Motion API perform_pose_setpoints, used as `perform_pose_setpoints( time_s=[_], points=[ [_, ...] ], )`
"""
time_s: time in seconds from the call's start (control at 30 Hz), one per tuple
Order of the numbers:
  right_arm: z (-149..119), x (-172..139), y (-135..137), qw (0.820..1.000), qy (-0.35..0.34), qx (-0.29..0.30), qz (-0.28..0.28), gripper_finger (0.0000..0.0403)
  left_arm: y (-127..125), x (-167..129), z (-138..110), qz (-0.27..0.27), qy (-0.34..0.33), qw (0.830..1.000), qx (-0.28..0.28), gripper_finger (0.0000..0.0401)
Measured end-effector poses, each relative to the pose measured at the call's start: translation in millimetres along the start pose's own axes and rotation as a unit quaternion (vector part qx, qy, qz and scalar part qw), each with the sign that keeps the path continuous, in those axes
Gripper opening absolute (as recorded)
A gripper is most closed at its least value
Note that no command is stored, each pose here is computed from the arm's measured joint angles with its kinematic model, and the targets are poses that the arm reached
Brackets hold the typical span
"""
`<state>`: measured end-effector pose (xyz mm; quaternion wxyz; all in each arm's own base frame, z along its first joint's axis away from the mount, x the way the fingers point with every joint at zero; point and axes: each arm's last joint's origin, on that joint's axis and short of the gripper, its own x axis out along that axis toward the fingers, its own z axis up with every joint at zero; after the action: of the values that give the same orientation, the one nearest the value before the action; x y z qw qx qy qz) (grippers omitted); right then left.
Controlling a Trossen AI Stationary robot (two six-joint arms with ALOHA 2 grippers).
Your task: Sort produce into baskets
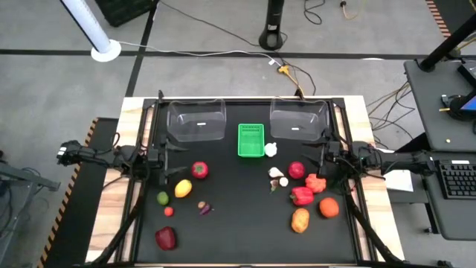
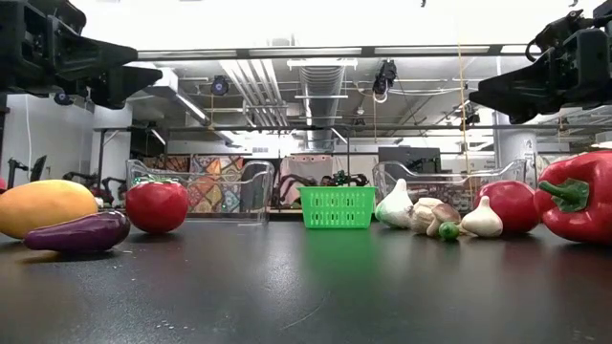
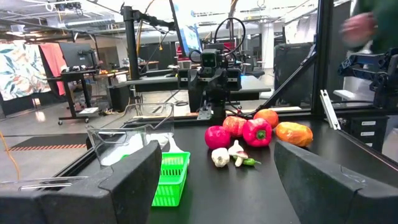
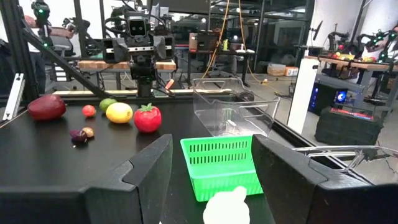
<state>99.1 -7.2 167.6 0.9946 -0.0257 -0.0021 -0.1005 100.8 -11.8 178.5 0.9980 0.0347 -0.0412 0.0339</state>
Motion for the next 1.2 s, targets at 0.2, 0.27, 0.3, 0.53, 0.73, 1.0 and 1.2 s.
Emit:
perform_pose_setpoints(
  time_s=[0.2, 0.27, 0.3, 0.53, 0.73, 1.0, 1.2],
  points=[
    [0, 0, 0, 1.000, 0.000, 0.000, 0.000, 0.0212, 0, 0, 0, 0.000, 0.000, 1.000, 0.000, 0.0292],
    [0, 0, 0, 1.000, 0.000, 0.000, 0.000, 0.0212, 0, 0, 0, 0.000, 0.000, 1.000, 0.000, 0.0292],
    [0, 0, 0, 1.000, 0.000, 0.000, 0.000, 0.0212, 0, 0, 0, 0.000, 0.000, 1.000, 0.000, 0.0292],
    [0, 0, 0, 1.000, 0.000, 0.000, 0.000, 0.0212, 0, 0, 0, 0.000, 0.000, 1.000, 0.000, 0.0292],
    [0, 0, 0, 1.000, 0.000, 0.000, 0.000, 0.0212, 0, 0, 0, 0.000, 0.000, 1.000, 0.000, 0.0292],
    [7, 0, -1, 0.999, -0.037, 0.039, -0.003, 0.0212, 0, 0, 0, 0.000, 0.000, 1.000, 0.000, 0.0292],
    [13, -1, -1, 0.968, -0.067, 0.242, 0.011, 0.0212, 0, 0, 0, 0.000, 0.000, 1.000, 0.000, 0.0292]
  ],
)
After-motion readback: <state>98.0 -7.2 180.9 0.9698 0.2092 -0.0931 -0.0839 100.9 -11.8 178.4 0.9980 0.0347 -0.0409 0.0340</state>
